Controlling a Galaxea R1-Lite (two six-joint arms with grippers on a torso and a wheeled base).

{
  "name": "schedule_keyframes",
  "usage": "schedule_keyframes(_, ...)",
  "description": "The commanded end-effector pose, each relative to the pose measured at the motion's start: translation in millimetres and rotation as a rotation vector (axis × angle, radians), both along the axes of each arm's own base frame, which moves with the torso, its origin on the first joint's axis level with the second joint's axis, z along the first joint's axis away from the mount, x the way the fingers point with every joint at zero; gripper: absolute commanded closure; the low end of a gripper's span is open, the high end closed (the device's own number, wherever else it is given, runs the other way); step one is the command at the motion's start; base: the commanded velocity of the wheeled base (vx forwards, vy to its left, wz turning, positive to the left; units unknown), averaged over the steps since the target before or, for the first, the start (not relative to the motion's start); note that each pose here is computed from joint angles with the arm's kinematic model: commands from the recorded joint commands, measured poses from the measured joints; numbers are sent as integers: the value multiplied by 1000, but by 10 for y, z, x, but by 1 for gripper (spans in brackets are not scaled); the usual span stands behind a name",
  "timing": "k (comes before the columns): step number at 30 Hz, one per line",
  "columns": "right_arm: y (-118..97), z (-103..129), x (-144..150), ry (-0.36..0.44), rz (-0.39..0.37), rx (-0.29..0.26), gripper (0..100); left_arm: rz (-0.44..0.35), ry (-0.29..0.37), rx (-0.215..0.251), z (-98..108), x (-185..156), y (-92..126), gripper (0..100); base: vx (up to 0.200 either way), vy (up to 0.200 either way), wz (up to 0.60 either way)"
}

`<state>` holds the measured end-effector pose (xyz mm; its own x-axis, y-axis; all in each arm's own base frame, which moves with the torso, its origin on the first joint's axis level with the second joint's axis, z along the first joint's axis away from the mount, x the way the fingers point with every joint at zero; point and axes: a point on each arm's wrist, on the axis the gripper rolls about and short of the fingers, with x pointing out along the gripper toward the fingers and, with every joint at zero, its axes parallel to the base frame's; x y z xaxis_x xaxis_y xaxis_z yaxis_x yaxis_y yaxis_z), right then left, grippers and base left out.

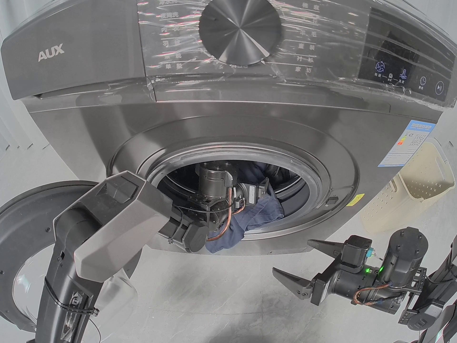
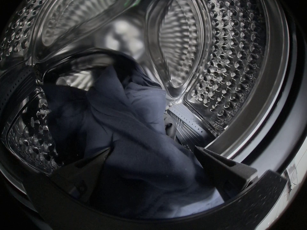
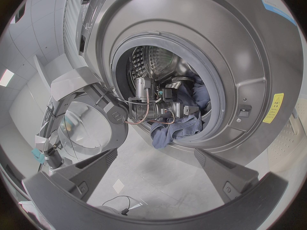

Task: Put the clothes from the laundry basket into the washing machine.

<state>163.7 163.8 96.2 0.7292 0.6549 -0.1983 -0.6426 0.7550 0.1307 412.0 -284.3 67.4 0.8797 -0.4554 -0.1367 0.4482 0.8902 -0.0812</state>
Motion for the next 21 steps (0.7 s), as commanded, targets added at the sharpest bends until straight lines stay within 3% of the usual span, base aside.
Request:
schedule_keyframes(1, 11, 7, -4, -3, 3, 3, 0, -22, 25, 25, -97, -40, -36, 0, 0, 0, 0)
schedule_keyframes(4, 15, 13, -6, -5, 5, 5, 0, -31, 43, 43, -211, -30, -27, 0, 0, 0, 0)
schedule_keyframes(5, 14, 15, -1, -6, 3, 6, 0, -31, 45, 48, -232, -22, -23, 100, 0, 0, 0)
schedule_keyframes(13, 20, 27, 4, -10, 3, 10, 0, -26, 34, 44, -324, 45, -33, 100, 0, 0, 0)
schedule_keyframes(21, 23, 19, 12, -7, 1, 9, 0, 36, -121, -68, 187, 342, 13, 100, 0, 0, 0)
